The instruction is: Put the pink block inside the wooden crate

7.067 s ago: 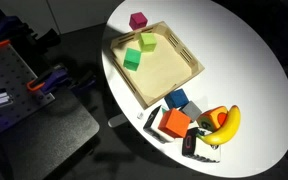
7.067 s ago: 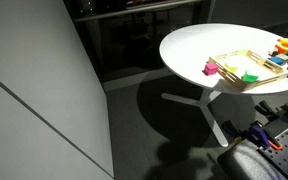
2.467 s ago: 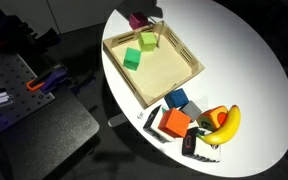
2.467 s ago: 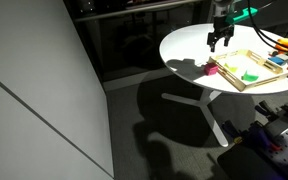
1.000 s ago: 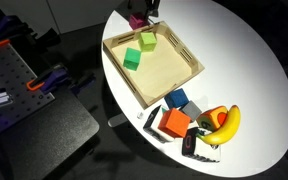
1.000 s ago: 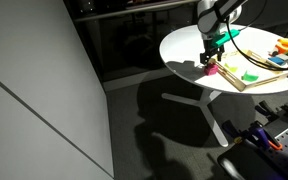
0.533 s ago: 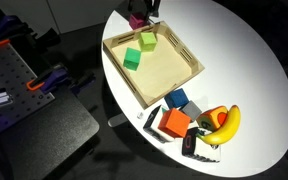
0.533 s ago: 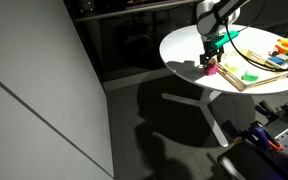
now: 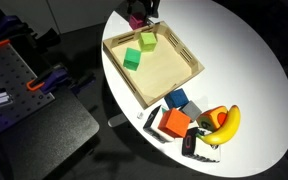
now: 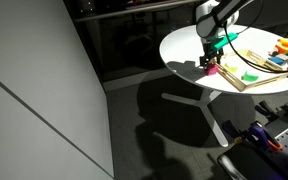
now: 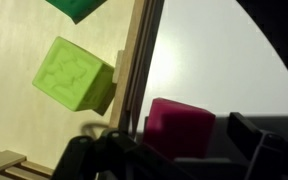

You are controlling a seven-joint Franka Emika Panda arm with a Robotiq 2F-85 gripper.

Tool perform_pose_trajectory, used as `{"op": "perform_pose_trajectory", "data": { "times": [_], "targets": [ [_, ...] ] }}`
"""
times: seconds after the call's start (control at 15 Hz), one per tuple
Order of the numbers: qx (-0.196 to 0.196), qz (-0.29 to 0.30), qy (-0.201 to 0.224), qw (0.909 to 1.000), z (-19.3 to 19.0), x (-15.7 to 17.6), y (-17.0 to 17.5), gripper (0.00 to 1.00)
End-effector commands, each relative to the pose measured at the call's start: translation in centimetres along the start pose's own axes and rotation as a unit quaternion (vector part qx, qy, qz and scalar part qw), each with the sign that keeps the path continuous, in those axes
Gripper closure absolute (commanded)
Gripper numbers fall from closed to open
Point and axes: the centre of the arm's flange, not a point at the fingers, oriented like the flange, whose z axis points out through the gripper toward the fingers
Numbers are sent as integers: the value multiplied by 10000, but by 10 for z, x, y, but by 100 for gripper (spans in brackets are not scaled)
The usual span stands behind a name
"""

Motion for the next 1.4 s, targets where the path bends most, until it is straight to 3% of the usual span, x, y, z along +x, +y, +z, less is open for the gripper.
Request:
{"op": "perform_pose_trajectory", "data": {
  "times": [0.0,0.2,0.27,1.0,1.33],
  "targets": [
    [-109,54,45,9999,0,8,0,34],
    [-103,74,41,9999,-5,6,1,59],
    [-101,82,50,9999,-10,4,3,63],
    [-53,409,404,9983,-75,-24,36,67],
    [47,659,123,9977,-76,-44,59,67]
  ]
}}
